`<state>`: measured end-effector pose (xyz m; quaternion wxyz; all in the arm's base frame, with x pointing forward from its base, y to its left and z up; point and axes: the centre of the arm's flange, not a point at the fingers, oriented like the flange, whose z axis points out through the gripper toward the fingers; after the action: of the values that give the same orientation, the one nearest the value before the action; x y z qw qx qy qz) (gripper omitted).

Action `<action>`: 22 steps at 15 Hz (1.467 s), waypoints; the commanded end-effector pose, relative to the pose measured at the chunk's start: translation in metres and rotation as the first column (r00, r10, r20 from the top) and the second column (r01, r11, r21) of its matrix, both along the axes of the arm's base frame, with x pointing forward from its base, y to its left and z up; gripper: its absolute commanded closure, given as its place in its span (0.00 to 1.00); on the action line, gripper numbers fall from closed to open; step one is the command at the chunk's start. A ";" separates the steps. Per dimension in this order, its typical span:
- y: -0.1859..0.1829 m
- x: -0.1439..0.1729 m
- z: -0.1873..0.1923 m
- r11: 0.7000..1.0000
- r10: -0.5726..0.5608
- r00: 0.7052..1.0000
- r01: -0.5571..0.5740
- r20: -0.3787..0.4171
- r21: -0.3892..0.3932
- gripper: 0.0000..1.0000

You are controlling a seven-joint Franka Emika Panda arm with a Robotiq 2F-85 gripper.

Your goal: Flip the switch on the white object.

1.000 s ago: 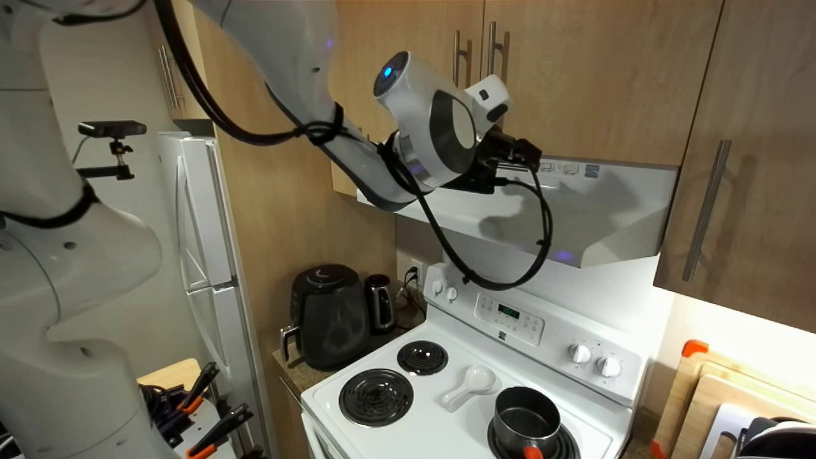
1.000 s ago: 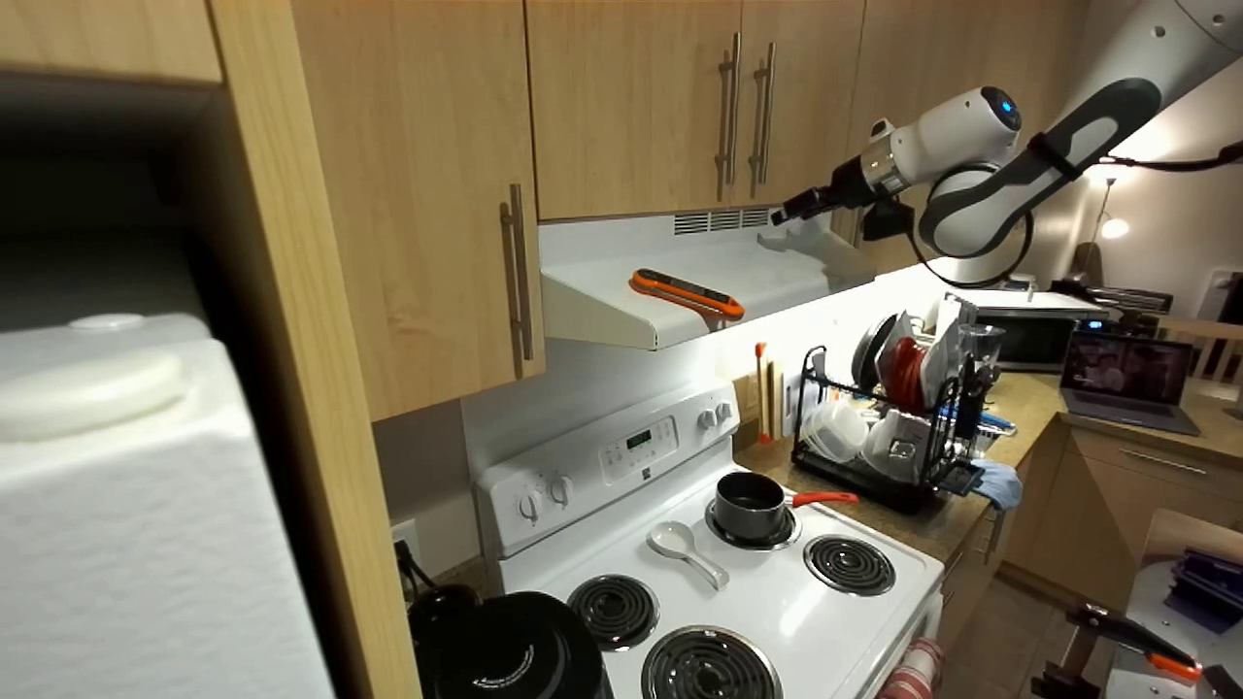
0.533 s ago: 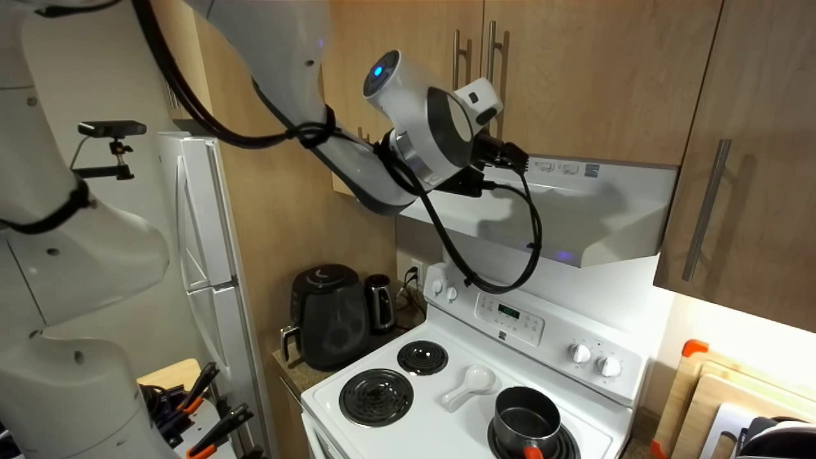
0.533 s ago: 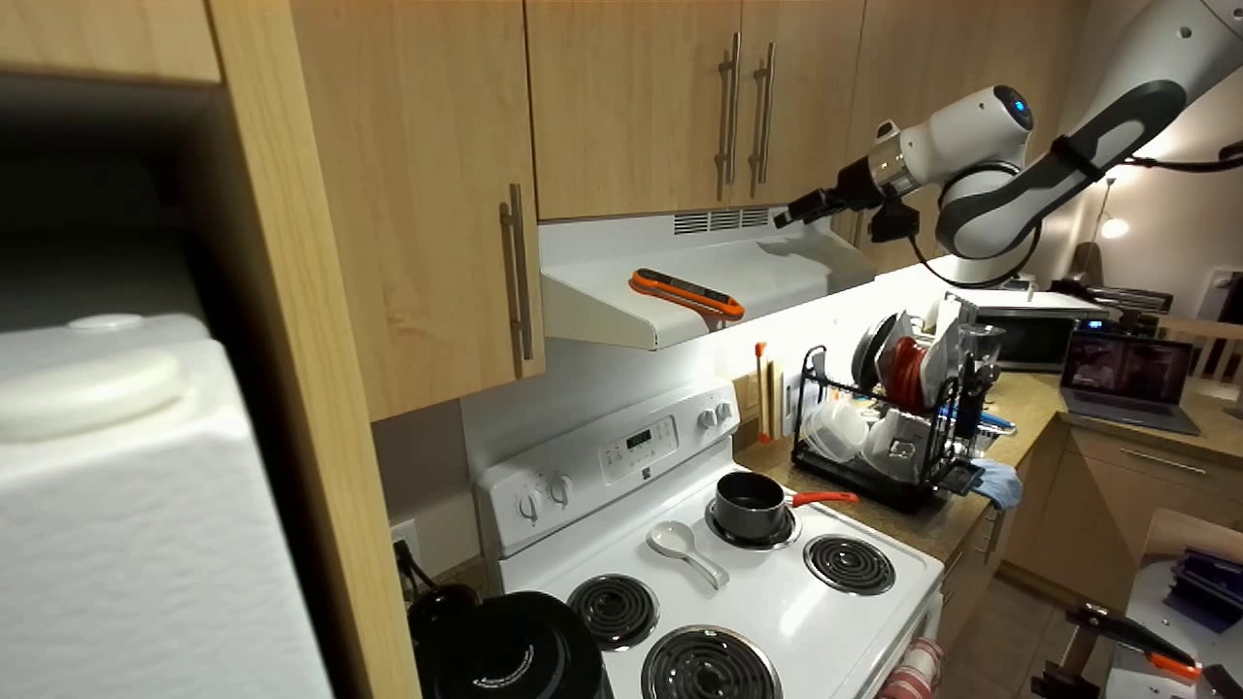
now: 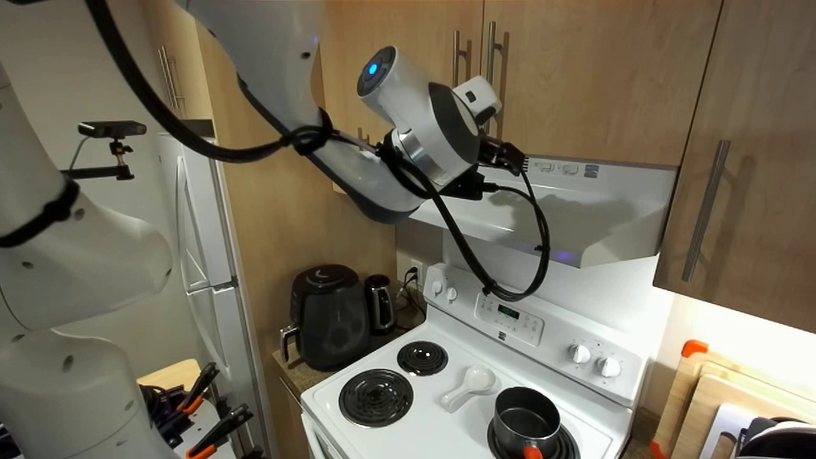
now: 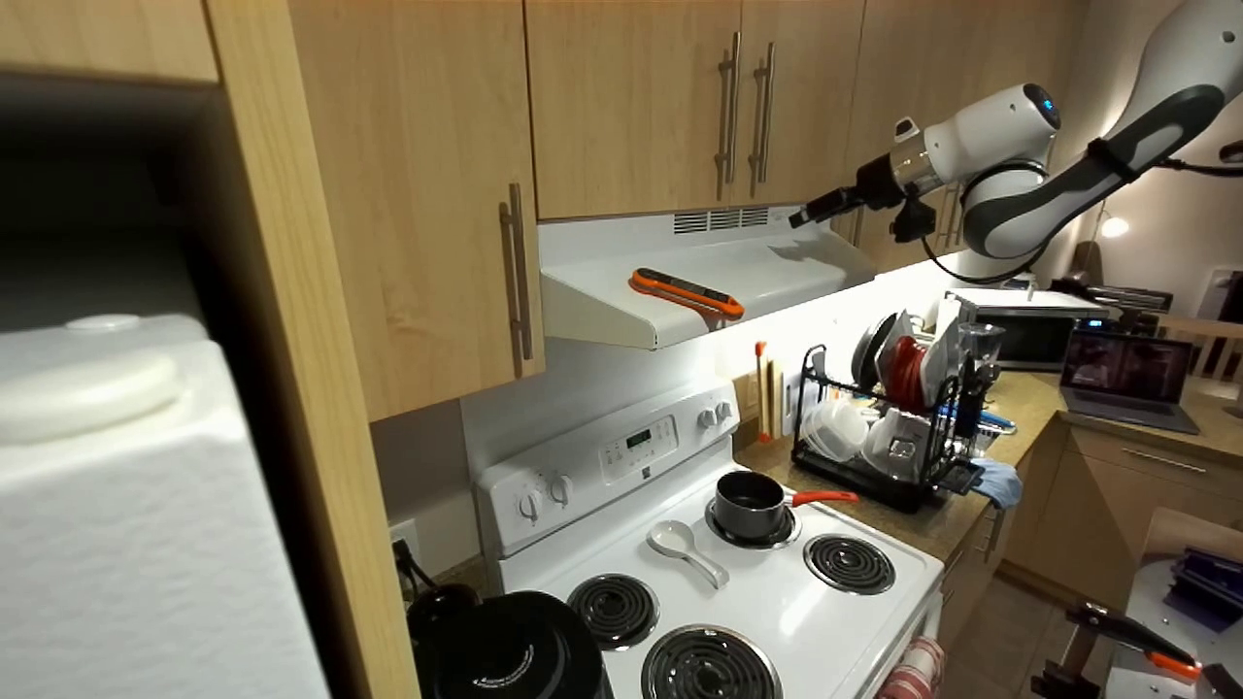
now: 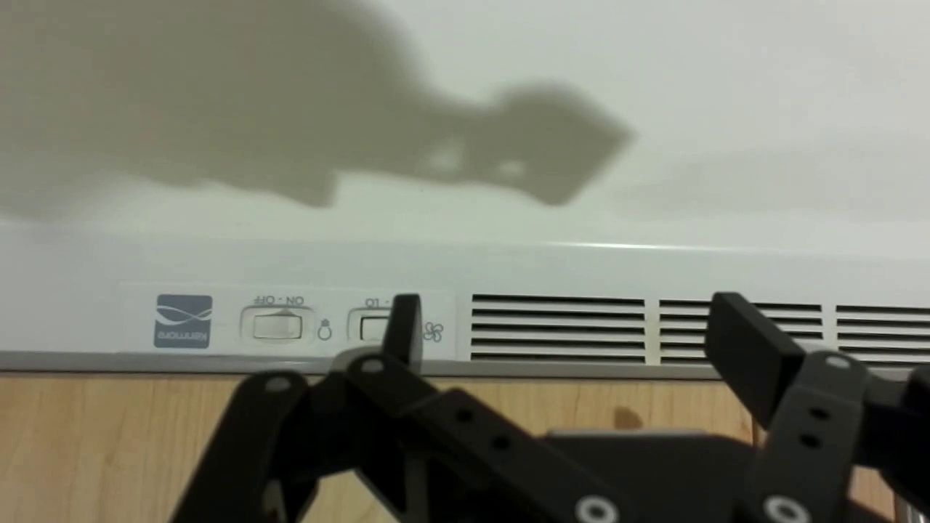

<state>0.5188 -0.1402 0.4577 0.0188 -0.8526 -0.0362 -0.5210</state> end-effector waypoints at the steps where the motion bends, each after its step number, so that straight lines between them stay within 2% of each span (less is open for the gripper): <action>1: -0.003 -0.040 0.012 0.999 0.037 0.999 -0.037 -0.007 0.026 0.00; 15: 0.008 -0.074 0.015 0.993 0.115 0.993 -0.115 -0.011 0.015 0.00; 16: 0.006 -0.068 0.011 0.996 0.089 0.995 -0.089 -0.040 -0.004 0.00; 17: 0.001 -0.057 0.002 0.998 0.050 0.993 -0.053 -0.109 -0.026 0.00; 18: 0.007 -0.054 -0.008 0.997 0.078 0.997 -0.079 -0.025 -0.021 0.00; 22: 0.008 -0.054 -0.020 0.998 0.051 0.996 -0.054 -0.072 -0.037 0.00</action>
<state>0.4649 -0.1318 0.4373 0.0170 -0.8694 -0.0682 -0.4891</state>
